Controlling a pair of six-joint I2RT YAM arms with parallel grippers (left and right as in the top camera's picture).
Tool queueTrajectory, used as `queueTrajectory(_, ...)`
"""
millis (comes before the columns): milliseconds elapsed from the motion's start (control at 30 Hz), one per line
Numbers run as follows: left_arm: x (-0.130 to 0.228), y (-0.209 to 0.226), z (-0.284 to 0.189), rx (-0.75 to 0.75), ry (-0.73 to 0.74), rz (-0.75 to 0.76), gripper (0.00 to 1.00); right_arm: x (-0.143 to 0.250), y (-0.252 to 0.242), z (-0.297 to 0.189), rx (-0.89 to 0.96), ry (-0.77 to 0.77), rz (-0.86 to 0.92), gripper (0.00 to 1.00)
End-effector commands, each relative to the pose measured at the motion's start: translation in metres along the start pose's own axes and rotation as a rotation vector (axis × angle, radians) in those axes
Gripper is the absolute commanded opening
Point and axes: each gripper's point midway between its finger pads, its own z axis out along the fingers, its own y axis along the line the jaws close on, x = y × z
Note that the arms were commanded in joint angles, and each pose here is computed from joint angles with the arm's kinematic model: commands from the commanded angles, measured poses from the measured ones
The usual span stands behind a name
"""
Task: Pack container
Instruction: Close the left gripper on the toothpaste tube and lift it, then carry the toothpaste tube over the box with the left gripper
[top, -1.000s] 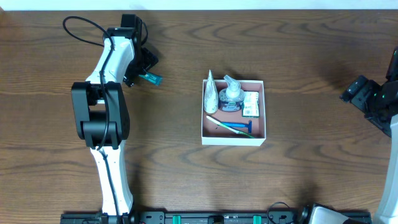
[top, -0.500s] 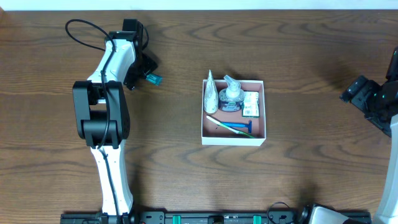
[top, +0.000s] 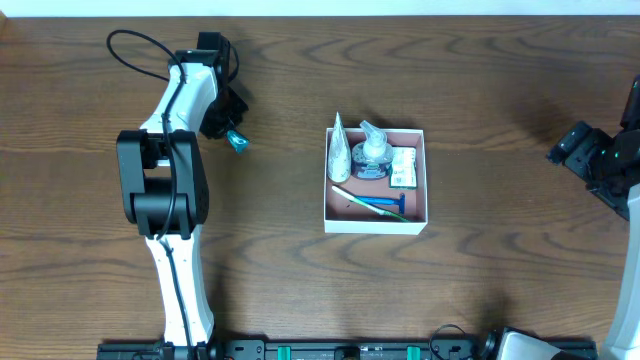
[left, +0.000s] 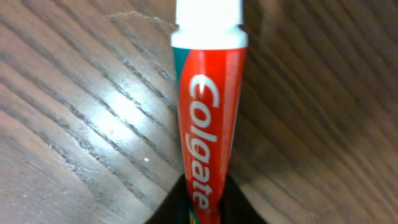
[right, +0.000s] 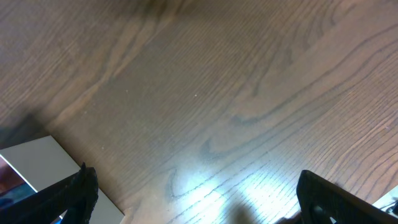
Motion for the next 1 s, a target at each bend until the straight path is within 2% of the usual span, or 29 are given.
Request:
queueTrajectory(0,0.007,0.010,0.011,-0.041,0.037,0.075,0.12,-0.004,-0.001,-0.003,0.001,-0.012,0.018,0.99)
queueTrajectory(267,-0.011,-0.001,-0.050,0.042,-0.066,0.169,0.12,-0.004,-0.001,-0.003,0.001,-0.012,0.018,0.99)
queueTrajectory(500,-0.013,0.000,-0.153,0.149,-0.226,0.280,0.12,-0.004,-0.001,-0.003,0.001,-0.012,0.018,0.99)
queueTrajectory(767,0.050,0.016,-0.256,0.210,-0.316,0.487,0.10,-0.004,-0.001,-0.003,0.001,-0.012,0.018,0.99)
queueTrajectory(967,0.122,-0.002,-0.310,0.297,-0.397,0.773,0.10,-0.004,-0.001,-0.003,0.001,-0.012,0.018,0.99)
